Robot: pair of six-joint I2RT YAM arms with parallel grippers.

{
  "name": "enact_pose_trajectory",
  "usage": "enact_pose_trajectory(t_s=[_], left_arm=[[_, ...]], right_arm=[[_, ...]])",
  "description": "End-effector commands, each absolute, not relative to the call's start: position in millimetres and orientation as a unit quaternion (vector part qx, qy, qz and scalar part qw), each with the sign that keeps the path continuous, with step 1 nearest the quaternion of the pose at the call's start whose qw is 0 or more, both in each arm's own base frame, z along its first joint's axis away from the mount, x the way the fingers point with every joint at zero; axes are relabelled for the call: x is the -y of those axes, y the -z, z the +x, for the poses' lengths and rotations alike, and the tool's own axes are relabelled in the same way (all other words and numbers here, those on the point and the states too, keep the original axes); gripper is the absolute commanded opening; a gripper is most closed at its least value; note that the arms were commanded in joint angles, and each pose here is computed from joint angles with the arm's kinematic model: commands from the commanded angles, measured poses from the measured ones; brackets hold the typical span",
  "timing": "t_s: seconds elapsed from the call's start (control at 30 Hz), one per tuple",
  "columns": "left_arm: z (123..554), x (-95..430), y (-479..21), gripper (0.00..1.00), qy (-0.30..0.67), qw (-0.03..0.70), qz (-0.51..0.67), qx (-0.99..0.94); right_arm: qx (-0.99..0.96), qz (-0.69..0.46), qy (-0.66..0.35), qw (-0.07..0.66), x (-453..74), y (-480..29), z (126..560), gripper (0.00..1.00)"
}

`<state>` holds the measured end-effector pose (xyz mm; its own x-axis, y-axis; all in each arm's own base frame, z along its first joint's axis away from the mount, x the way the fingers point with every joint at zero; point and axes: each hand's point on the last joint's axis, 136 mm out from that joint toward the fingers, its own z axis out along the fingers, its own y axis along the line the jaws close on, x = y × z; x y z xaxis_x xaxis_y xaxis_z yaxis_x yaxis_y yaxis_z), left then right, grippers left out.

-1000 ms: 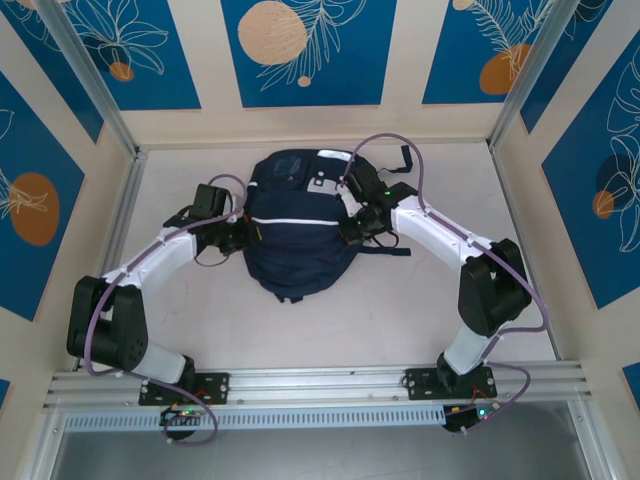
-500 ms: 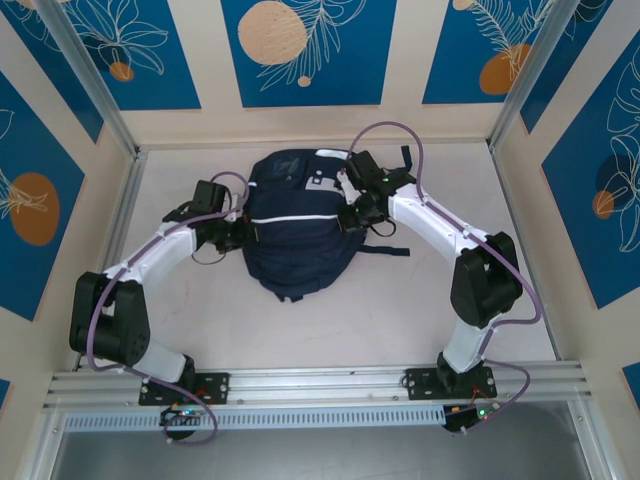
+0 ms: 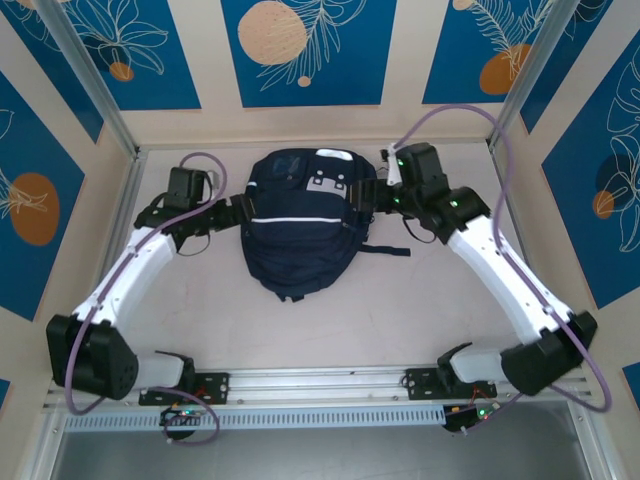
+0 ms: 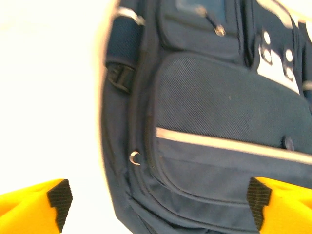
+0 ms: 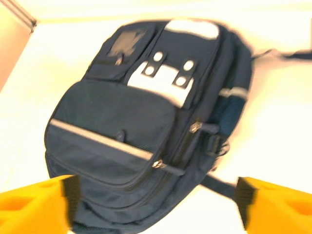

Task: Pack the student bag
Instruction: Zip the student bag at the center of the table, then reset both arms

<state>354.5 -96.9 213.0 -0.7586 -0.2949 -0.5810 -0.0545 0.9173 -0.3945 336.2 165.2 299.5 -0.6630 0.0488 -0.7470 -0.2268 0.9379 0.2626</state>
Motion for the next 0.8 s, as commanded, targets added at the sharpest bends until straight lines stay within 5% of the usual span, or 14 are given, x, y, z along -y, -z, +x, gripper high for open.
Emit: enact_pose_trajectory(t_s=[0.0,0.17,0.37,0.77], left_arm=[[356,47,-233,1.00,0.090,0.398,-0.142,-0.902],[337,-29,-226,1.00,-0.057,0.463,-0.258,-0.846],[316,-68,-177,1.00,-0.142,0.478,-0.291,-0.817],[359,-37,-119,1.00,-0.088,0.521,-0.125,-0.840]], right_arm=[[-0.884,0.007,-0.110,0.455,-127,-301,347,1.00],[-0.838,0.115,-0.025,0.532,-63,-311,351,0.99],[-0.799,0.202,0.043,0.565,-2,-250,350,0.99],[-0.824,0.161,0.082,0.536,18,-133,359,0.99]])
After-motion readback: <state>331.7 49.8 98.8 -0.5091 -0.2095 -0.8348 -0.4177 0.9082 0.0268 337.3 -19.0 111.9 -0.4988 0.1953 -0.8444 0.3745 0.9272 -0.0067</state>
